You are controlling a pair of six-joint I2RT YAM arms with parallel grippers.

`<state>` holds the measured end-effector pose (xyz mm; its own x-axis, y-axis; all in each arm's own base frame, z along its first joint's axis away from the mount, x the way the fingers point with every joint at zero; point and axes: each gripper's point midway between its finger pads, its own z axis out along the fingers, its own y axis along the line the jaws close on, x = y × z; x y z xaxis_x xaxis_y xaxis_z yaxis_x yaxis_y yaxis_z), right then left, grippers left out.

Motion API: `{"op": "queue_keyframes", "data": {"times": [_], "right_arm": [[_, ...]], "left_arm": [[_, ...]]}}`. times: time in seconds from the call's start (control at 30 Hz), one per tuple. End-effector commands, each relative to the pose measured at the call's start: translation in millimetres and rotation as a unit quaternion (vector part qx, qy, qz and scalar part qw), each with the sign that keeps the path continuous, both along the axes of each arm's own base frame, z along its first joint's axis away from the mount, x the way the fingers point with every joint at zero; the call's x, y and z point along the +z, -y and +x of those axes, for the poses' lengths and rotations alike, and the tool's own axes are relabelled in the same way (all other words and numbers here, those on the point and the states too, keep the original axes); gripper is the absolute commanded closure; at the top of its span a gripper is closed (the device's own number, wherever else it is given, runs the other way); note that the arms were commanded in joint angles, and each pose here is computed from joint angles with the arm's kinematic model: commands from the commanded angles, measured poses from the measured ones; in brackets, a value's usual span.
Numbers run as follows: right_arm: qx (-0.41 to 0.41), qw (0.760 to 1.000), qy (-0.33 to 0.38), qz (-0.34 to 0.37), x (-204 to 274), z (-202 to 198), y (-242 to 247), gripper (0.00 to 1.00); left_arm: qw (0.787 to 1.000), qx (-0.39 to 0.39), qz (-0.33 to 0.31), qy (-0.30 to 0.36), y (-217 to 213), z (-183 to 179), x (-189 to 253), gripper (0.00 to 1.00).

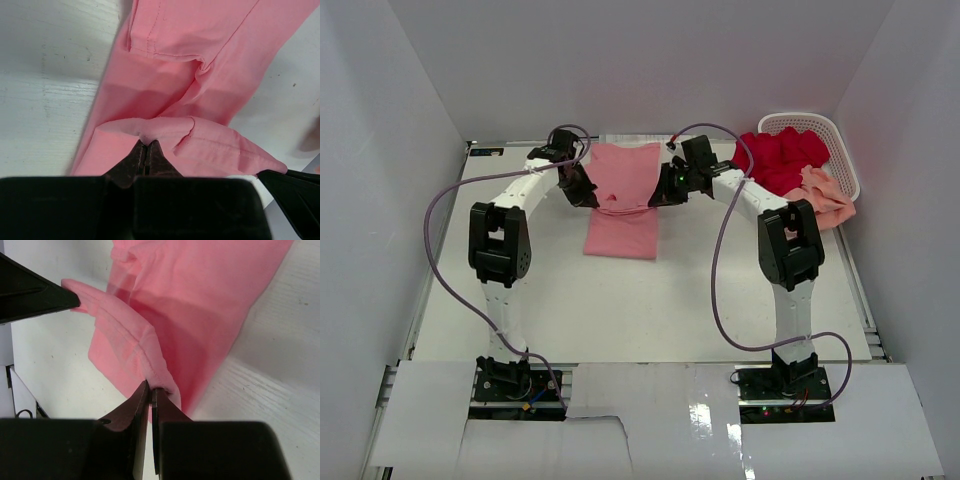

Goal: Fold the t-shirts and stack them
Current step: Fold the folded rectangular tshirt in 1/3 of the way

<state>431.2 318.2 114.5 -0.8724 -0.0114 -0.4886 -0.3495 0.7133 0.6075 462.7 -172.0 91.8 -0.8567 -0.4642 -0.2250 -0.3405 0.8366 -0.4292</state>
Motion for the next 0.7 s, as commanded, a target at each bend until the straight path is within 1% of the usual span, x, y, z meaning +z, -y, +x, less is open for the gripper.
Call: {"op": "queue_keyframes", "data": {"times": [0.0, 0.3, 0.67], "right_arm": [[0.015, 0.999, 0.032, 0.02, 24, 13, -4, 0.92], [0.017, 0.999, 0.041, 0.029, 32, 32, -7, 0.92], [0.019, 0.999, 0.023, 0.031, 11, 46, -10, 0.92]], "left_arm": [[0.999, 0.009, 0.005, 0.041, -3, 16, 28, 1.0], [0.998, 0.018, 0.011, 0.064, -11, 29, 43, 1.0], [0.998, 0.017, 0.009, 0.054, -8, 40, 25, 1.0]]}}
